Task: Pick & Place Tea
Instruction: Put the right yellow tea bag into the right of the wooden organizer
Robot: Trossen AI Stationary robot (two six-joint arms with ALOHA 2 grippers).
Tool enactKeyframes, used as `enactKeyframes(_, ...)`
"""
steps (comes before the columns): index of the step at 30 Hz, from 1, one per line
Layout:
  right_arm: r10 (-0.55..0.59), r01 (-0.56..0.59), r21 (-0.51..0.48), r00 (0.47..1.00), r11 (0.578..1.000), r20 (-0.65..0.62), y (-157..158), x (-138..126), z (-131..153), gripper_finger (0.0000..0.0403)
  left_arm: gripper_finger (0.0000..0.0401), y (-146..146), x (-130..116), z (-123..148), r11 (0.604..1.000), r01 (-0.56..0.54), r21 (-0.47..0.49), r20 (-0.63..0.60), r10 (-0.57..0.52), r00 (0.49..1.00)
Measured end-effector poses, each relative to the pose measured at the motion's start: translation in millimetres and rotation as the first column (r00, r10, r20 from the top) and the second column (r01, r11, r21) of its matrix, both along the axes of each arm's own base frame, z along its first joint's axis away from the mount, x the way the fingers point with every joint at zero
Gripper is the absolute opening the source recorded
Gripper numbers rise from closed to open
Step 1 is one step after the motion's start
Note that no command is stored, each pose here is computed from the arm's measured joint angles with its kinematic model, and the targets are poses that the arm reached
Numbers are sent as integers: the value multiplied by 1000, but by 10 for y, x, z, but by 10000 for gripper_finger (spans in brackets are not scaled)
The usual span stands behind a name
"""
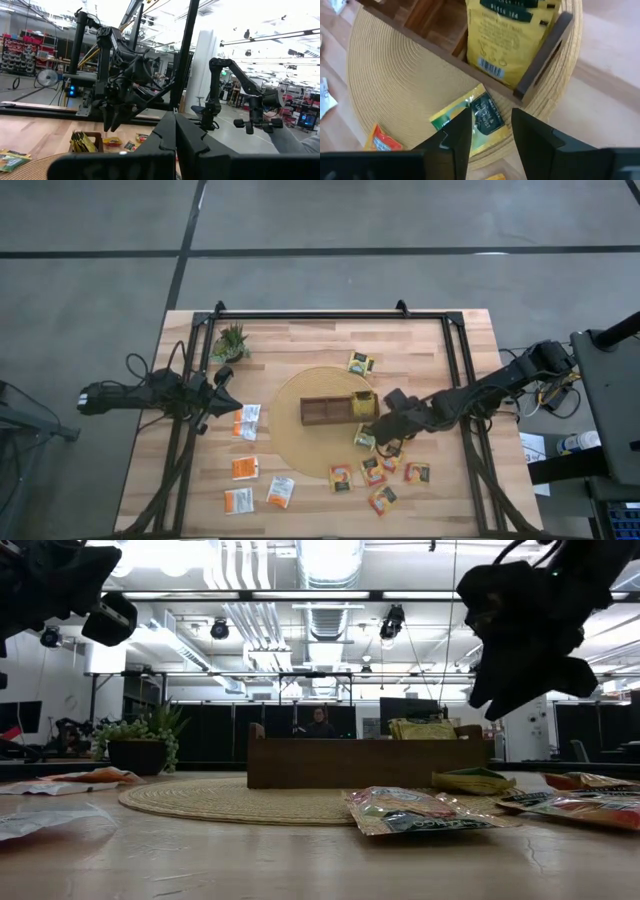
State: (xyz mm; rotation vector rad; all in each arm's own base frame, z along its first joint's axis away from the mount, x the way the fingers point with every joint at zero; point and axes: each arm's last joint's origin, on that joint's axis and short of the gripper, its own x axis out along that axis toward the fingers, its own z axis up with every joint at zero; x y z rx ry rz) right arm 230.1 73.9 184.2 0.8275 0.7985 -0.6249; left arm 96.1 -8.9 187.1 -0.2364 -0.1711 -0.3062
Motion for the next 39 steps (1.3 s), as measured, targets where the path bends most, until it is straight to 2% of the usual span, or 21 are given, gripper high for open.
enactKeyframes(7,-18,21,73,999,997,-35,0,-85,-159,133,0,0,0,1,1000,0,0,1,0,1000)
enactKeyframes(15,5,-7,98,1000,995,24,14,-77,-220,130,0,0,0,1,1000,1,0,1,-1,1000)
enactKeyframes(21,-11,8,107,1000,994,22,7,-95,-266,132,0,0,0,1,1000,0,0,0,0,1000)
enactKeyframes(29,-7,14,149,999,989,-47,27,-78,-463,131,0,0,0,0,1000,0,0,0,0,1000)
enactKeyframes(39,7,2,146,998,989,-59,49,-5,-492,126,0,0,0,1,1000,0,0,1,0,1000)
